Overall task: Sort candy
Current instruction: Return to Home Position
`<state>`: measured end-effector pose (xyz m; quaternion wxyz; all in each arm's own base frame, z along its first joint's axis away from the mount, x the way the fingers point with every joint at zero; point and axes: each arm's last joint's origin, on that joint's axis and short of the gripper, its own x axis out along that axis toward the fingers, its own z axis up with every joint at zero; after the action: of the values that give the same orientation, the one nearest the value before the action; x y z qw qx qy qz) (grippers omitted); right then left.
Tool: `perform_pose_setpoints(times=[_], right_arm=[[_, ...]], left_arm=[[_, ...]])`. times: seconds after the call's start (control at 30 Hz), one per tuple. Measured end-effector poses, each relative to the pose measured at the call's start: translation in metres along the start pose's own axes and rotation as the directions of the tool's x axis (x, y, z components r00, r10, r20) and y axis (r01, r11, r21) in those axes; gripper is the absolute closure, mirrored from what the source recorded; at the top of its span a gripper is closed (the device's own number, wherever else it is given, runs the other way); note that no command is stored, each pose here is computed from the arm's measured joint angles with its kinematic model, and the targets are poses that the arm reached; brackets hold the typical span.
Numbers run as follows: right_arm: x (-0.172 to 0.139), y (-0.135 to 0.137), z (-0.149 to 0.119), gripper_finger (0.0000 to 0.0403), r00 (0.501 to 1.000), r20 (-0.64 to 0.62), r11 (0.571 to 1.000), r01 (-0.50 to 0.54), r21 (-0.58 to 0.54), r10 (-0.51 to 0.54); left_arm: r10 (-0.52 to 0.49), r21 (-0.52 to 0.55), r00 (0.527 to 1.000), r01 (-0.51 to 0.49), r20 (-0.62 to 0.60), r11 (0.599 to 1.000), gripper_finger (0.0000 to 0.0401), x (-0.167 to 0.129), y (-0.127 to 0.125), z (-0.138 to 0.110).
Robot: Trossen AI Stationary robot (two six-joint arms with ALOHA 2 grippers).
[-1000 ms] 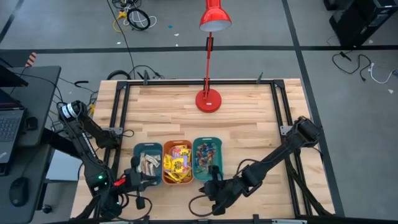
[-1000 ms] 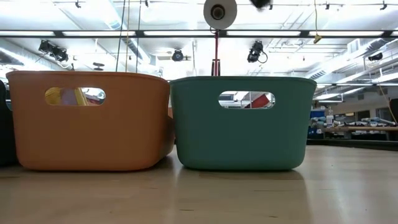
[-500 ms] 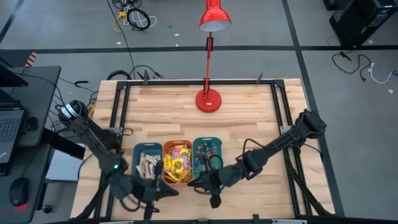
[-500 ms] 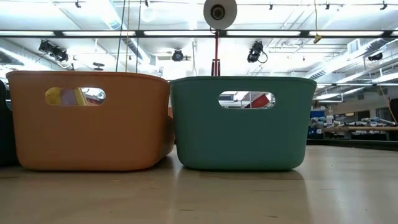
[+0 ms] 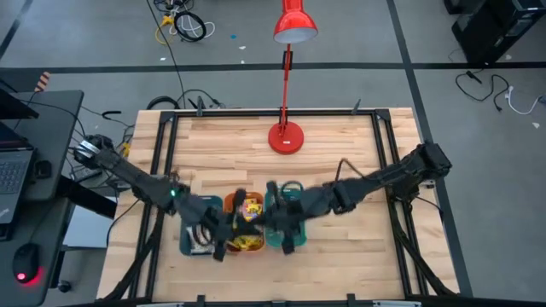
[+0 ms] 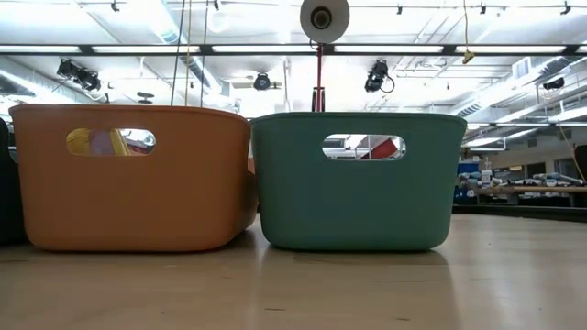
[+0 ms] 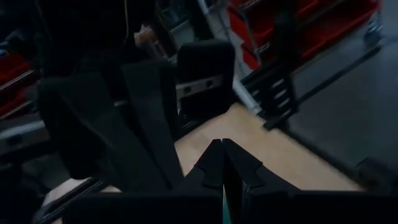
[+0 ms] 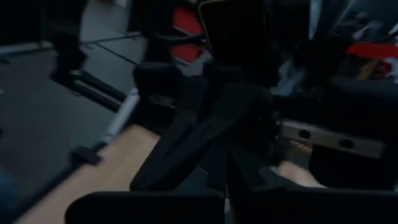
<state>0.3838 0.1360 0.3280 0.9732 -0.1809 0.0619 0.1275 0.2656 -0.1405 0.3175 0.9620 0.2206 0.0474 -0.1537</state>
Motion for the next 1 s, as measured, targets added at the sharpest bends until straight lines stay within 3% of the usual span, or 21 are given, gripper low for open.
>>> perform_pose_setpoints(times=[0.27, 0.47, 0.77, 1.0], right_arm=[[-0.038, -0.061, 0.013, 0.0403, 0.999, 0.011, 0.996, 0.044, -0.076, -0.043], [-0.06, -0.09, 0.012, 0.0403, 0.998, -0.033, 0.992, 0.056, -0.109, -0.06], [-0.098, -0.091, 0.035, 0.0403, 0.999, 0.0, 0.989, 0.054, -0.139, -0.055], [-0.128, -0.081, 0.048, 0.0403, 0.998, -0.032, 0.989, 0.048, -0.142, -0.053]], left_arm=[[-0.033, 0.053, 0.997, 0.037, -0.072, 0.998, 0.0401, -0.05, 0.052, -0.006], [-0.006, 0.025, 0.998, 0.008, -0.059, 1.0, 0.0401, -0.085, 0.063, -0.043], [0.103, -0.031, 0.988, -0.099, 0.119, 0.995, 0.0401, -0.14, 0.058, -0.059], [0.111, -0.062, 0.988, -0.105, 0.104, 0.992, 0.0401, -0.154, 0.053, -0.068]])
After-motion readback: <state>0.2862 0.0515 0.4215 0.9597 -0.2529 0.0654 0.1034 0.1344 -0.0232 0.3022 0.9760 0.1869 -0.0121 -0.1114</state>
